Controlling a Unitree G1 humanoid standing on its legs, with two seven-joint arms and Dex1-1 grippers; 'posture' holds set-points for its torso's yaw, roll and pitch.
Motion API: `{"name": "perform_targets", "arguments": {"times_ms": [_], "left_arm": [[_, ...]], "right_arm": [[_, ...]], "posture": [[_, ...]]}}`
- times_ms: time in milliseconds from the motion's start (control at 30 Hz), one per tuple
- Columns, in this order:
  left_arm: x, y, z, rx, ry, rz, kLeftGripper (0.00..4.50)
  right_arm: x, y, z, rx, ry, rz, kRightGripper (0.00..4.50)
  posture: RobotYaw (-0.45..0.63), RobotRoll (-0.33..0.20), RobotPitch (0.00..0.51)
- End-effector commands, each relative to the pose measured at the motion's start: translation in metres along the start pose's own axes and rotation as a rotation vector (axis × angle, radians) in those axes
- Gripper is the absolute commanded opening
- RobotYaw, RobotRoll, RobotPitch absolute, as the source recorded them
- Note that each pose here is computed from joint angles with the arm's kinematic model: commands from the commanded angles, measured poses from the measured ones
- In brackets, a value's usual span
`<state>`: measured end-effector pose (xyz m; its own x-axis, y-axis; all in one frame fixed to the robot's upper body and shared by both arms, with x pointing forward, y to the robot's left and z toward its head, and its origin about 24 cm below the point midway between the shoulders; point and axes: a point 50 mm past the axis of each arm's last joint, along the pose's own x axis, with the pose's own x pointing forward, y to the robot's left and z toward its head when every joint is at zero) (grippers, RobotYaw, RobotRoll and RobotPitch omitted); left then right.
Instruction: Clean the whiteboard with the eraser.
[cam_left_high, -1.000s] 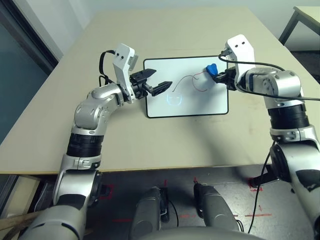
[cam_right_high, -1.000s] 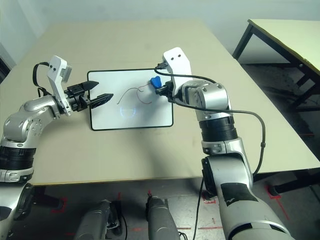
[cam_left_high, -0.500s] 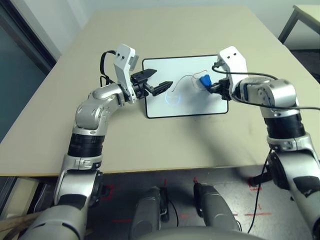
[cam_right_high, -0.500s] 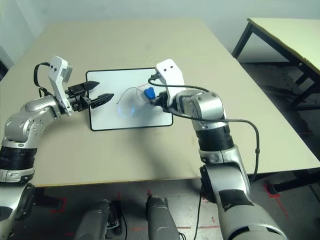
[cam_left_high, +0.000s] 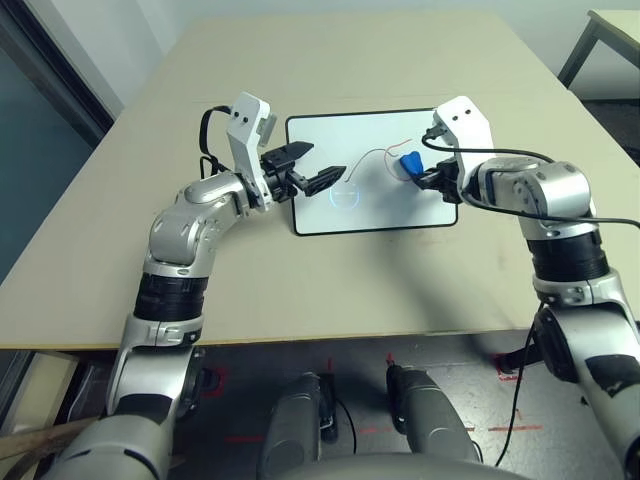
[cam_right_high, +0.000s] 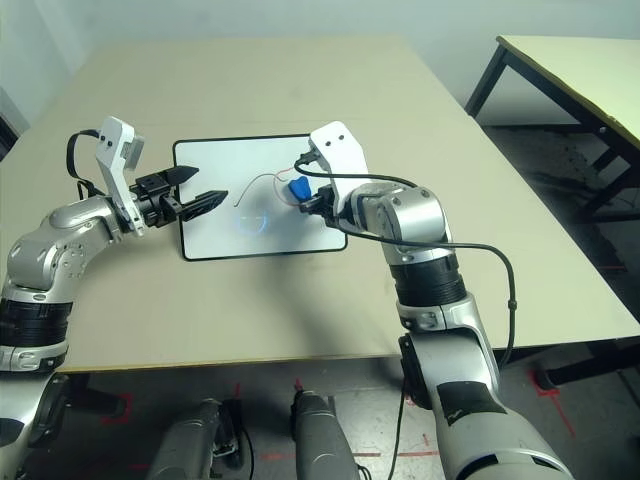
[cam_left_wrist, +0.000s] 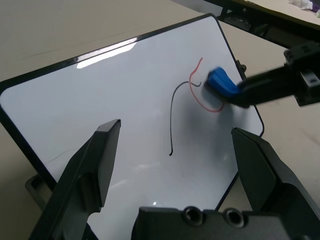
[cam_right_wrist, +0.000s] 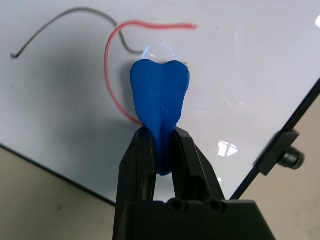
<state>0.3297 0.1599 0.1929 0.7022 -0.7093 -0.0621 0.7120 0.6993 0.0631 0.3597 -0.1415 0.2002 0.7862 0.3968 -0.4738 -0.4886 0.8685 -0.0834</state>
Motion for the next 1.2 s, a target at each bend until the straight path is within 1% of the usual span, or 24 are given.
{"name": "perform_targets", "arguments": {"times_ms": [33,100,200,267,433,533,633,800,867,967,1033,1200], "left_arm": [[0.000,-0.001,-0.001,0.000,0.002,-0.006,4.50],[0.000,-0.002,-0.001,-0.001,0.003,-0.006,4.50],[-0.001,-0.001,-0.001,-0.001,0.005,-0.003,4.50],[-0.001,-0.001,-0.001,-0.001,0.005,-0.001,4.50],[-0.001,-0.001,-0.001,-0.002,0.004,0.000,4.50],[-0.001,-0.001,-0.001,-0.003,0.003,-0.001,4.50],[0.000,-0.001,-0.001,-0.003,0.003,-0.003,4.50],[0.000,-0.001,-0.001,-0.002,0.002,-0.004,4.50],[0.000,-0.001,-0.001,-0.002,0.003,-0.003,4.50],[-0.001,-0.001,-0.001,-0.002,0.003,-0.002,4.50],[-0.001,-0.001,-0.001,-0.002,0.003,-0.001,4.50],[-0.001,0.000,0.000,-0.001,0.003,0.000,4.50]], "right_arm": [[0.001,-0.014,0.013,0.012,-0.053,-0.067,0.42],[0.003,-0.018,0.017,0.016,-0.071,-0.084,0.42],[0.006,-0.016,0.015,0.014,-0.062,-0.070,0.42],[0.008,-0.008,0.010,0.009,-0.039,-0.036,0.42],[0.005,0.022,-0.012,-0.006,0.048,0.078,0.42],[0.002,0.028,-0.015,-0.005,0.058,0.095,0.42],[0.002,0.023,-0.009,-0.002,0.040,0.071,0.42],[0.002,0.001,0.013,0.017,-0.051,-0.039,0.41],[0.003,-0.006,0.018,0.027,-0.074,-0.068,0.41],[0.005,-0.007,0.018,0.032,-0.074,-0.072,0.41],[0.006,0.000,0.014,0.028,-0.055,-0.036,0.41],[0.005,0.034,-0.008,0.006,0.032,0.098,0.41]], "posture": [[-0.12,0.000,0.162],[-0.12,0.000,0.162],[-0.12,0.000,0.163],[-0.12,0.000,0.163],[-0.12,0.000,0.163],[-0.12,0.000,0.162],[-0.12,0.000,0.161],[-0.12,0.000,0.162],[-0.12,0.000,0.162],[-0.12,0.000,0.162],[-0.12,0.000,0.162],[-0.12,0.000,0.159]]}}
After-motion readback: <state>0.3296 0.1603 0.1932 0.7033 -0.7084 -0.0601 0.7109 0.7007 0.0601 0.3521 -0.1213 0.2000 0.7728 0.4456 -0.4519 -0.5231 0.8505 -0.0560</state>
